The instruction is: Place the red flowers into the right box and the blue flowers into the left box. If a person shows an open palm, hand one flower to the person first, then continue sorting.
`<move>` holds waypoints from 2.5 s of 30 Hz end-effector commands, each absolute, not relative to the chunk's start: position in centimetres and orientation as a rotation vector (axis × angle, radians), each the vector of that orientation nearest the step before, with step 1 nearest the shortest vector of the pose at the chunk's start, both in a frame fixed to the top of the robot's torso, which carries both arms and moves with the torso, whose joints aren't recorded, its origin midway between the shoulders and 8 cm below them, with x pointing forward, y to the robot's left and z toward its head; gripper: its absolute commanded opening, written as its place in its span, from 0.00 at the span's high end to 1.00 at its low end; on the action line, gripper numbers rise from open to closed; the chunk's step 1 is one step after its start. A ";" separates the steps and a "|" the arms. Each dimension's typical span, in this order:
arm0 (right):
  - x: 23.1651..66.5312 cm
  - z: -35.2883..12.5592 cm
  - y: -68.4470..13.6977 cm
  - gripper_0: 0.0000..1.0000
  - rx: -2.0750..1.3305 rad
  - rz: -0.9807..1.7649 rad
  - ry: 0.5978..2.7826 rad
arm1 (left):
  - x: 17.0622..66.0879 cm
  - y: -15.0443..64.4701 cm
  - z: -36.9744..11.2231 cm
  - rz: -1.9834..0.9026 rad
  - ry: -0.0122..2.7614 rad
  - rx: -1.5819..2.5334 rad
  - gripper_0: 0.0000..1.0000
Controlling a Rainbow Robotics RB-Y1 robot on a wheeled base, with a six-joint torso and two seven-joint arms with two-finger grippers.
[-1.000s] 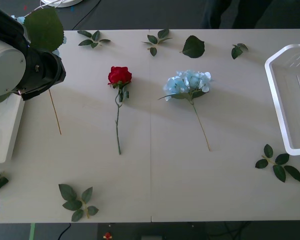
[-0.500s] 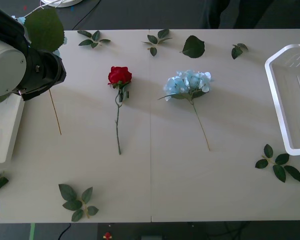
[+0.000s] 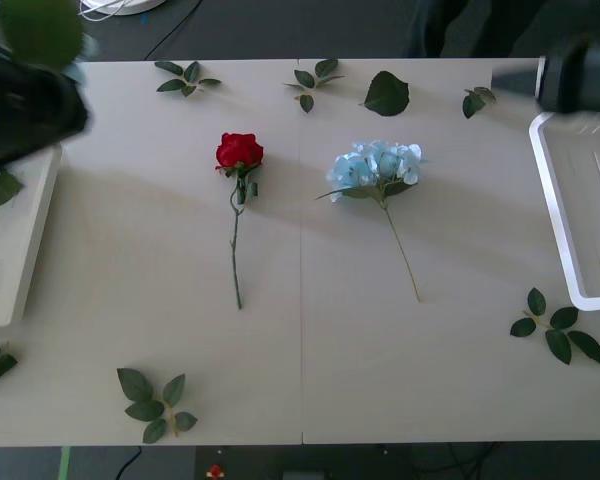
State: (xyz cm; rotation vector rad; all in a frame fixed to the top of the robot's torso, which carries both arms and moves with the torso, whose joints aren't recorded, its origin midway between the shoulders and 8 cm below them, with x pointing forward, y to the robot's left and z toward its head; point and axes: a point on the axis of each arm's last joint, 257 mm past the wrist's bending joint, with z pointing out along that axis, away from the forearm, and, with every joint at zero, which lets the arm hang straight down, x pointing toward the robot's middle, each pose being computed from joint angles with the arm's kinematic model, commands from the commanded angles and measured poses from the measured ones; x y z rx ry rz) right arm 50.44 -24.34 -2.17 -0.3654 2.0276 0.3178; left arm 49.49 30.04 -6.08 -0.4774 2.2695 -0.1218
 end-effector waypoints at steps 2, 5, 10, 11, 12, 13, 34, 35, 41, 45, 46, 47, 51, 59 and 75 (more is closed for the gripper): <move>46.7 -5.2 -24.8 0.00 -0.391 0.328 2.117 | 48.8 37.1 1.4 0.011 2.167 -0.364 1.00; 45.5 -6.7 -24.8 0.00 -0.402 0.327 2.126 | 48.3 40.5 2.8 0.017 2.167 -0.350 1.00; 44.3 -8.7 -24.1 0.00 -0.413 0.355 2.145 | 48.1 45.2 3.7 0.031 2.181 -0.293 1.00; 44.1 -9.2 -23.9 0.00 -0.417 0.363 2.158 | 48.5 45.9 3.6 0.034 2.180 -0.279 1.00; 44.0 -9.7 -23.6 0.00 -0.406 0.376 2.172 | 49.0 46.6 3.4 0.039 2.175 -0.265 1.00; 43.9 -10.3 -23.4 0.00 -0.393 0.391 2.187 | 49.4 47.4 3.0 0.046 2.175 -0.261 1.00; 52.8 -19.0 -19.6 0.00 -0.350 0.168 2.287 | 49.3 62.9 -2.0 0.421 2.048 -0.117 1.00; 53.3 -19.3 -19.5 0.00 -0.349 0.162 2.288 | 49.4 63.5 -2.3 0.436 2.044 -0.107 1.00; 56.9 -21.2 -18.1 0.00 -0.349 0.125 2.281 | 49.9 65.0 -6.3 0.457 2.049 -0.059 1.00; 58.6 -22.8 -16.9 0.00 -0.356 0.124 2.276 | 50.2 65.4 -9.5 0.448 2.075 -0.065 1.00; 58.8 -23.1 -16.7 0.00 -0.361 0.126 2.274 | 50.2 65.6 -10.5 0.447 2.085 -0.069 1.00; 59.0 -23.5 -16.6 0.00 -0.363 0.125 2.276 | 50.3 65.7 -11.2 0.448 2.089 -0.069 1.00; 59.4 -24.4 -15.9 0.00 -0.380 0.123 2.275 | 50.7 66.1 -14.0 0.460 2.091 -0.073 1.00; 58.6 -26.0 -14.6 0.00 -0.396 0.152 2.290 | 50.8 65.7 -17.9 0.455 2.119 -0.068 1.00; 60.3 -27.3 -13.7 0.13 -0.371 0.124 2.285 | 51.6 64.9 -17.4 0.469 2.095 0.024 0.00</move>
